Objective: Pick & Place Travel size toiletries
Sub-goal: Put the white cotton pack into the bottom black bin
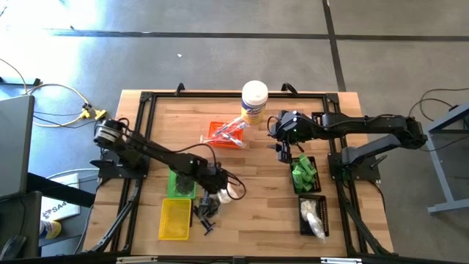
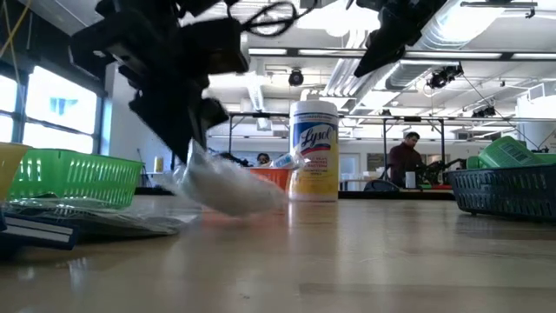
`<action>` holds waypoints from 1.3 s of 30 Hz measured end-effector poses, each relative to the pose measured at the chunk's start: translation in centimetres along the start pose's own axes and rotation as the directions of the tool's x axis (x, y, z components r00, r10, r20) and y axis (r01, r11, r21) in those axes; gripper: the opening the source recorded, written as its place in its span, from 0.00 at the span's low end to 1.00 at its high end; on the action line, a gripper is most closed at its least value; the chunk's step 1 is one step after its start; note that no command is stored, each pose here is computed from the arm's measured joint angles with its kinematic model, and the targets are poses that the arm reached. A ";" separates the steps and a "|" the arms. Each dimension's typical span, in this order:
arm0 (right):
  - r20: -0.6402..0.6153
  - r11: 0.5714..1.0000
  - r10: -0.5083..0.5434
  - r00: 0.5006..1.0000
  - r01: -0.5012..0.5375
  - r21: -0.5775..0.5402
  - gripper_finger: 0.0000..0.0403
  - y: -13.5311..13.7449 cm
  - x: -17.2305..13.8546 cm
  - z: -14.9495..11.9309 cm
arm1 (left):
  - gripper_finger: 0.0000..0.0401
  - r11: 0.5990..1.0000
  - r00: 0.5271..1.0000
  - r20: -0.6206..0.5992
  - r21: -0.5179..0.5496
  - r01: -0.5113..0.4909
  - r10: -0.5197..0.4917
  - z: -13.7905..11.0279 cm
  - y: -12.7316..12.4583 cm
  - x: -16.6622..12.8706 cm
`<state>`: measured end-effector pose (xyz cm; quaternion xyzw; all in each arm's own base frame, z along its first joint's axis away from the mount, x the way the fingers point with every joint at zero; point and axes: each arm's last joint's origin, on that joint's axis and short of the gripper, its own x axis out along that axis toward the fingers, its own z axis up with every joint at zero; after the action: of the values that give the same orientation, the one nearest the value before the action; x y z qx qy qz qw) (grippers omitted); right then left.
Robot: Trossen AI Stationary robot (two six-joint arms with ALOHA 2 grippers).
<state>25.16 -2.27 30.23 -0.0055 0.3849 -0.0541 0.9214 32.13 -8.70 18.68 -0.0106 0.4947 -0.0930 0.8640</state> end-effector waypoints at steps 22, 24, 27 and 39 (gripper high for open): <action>0.055 0.997 -0.002 0.999 0.007 -0.078 0.51 -0.1 -1.9 0.0 | 0.00 0.965 0.906 0.374 -0.238 -0.113 0.199 0.4 9.1 -14.9; 0.072 0.996 -0.002 0.997 0.008 -0.083 0.51 -0.1 -1.9 0.2 | 0.00 0.953 0.902 0.385 -0.291 -0.084 0.197 0.2 9.8 -15.3; 0.104 0.994 -0.004 0.995 0.015 -0.110 0.51 -0.1 -1.7 0.5 | 0.00 0.936 0.902 0.398 -0.352 -0.020 0.169 0.0 10.7 -15.7; 0.238 0.983 0.100 0.966 -0.059 -0.173 0.51 0.4 -0.6 2.3 | 0.00 0.937 0.852 0.524 -0.288 0.196 -0.017 0.9 11.0 -16.4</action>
<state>26.41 -1.90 32.22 -0.0725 0.2707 0.0160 0.9598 26.46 4.84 31.90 -0.2075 0.2536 -0.0508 0.9434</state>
